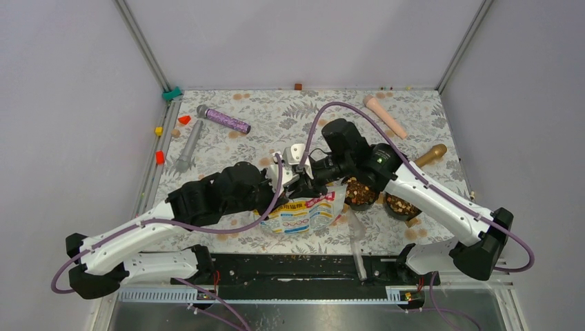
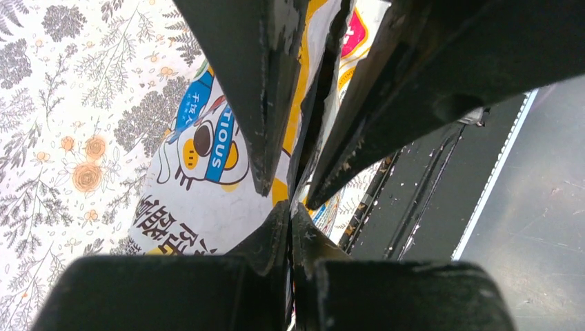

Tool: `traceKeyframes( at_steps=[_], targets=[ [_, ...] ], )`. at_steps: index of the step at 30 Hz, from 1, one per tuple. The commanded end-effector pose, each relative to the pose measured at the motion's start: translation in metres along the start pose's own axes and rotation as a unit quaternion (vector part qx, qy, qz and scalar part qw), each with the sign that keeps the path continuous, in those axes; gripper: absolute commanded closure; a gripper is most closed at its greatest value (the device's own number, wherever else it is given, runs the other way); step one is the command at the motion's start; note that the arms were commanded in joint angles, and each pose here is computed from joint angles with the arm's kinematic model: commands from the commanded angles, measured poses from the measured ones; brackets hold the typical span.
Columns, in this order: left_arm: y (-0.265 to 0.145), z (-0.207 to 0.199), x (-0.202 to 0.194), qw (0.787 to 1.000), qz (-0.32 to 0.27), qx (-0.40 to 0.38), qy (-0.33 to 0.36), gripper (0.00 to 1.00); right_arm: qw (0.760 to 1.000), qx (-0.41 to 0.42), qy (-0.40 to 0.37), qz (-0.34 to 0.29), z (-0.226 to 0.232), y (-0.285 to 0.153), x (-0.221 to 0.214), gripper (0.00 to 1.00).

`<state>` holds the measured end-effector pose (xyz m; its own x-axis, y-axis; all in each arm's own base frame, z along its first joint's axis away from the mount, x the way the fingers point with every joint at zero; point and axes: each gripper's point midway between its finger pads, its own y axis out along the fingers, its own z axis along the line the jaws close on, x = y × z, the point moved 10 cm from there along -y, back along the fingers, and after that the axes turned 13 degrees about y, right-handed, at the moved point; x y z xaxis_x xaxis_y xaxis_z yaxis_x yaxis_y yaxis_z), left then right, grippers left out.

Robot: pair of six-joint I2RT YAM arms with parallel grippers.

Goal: Serve the pet food
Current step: Close the pet food bag at the center of the board.

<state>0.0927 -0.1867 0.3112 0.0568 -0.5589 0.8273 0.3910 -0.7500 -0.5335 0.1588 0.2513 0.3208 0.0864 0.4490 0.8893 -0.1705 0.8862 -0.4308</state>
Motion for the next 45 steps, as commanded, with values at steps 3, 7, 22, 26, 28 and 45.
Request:
traceKeyframes(
  at_steps=[3, 7, 22, 26, 28, 45],
  targets=[
    [-0.001, 0.004, 0.03, 0.995, -0.1, 0.009, -0.017, 1.0, 0.998, 0.001, -0.034, 0.052, 0.0, 0.002, 0.001, 0.7],
    [-0.002, 0.004, 0.031, 0.994, -0.105, 0.01, -0.02, 1.0, 0.993, 0.003, -0.037, 0.11, -0.001, -0.002, -0.006, 0.7],
    [0.0, 0.008, 0.032, 0.988, -0.134, 0.041, -0.062, 1.0, 0.99, 0.06, -0.07, 0.104, 0.004, 0.005, -0.013, 0.67],
    [0.0, 0.006, 0.029, 0.986, -0.148, 0.038, -0.061, 1.0, 0.99, 0.059, -0.082, 0.096, 0.004, 0.005, -0.015, 0.67],
    [0.001, 0.006, 0.028, 0.986, -0.148, 0.04, -0.063, 1.0, 0.99, 0.062, -0.089, 0.093, 0.005, 0.005, -0.017, 0.65],
    [-0.006, 0.003, 0.027, 0.984, -0.169, 0.026, -0.057, 1.0, 0.986, 0.009, -0.118, 0.116, -0.005, 0.006, -0.027, 0.7]
  ],
)
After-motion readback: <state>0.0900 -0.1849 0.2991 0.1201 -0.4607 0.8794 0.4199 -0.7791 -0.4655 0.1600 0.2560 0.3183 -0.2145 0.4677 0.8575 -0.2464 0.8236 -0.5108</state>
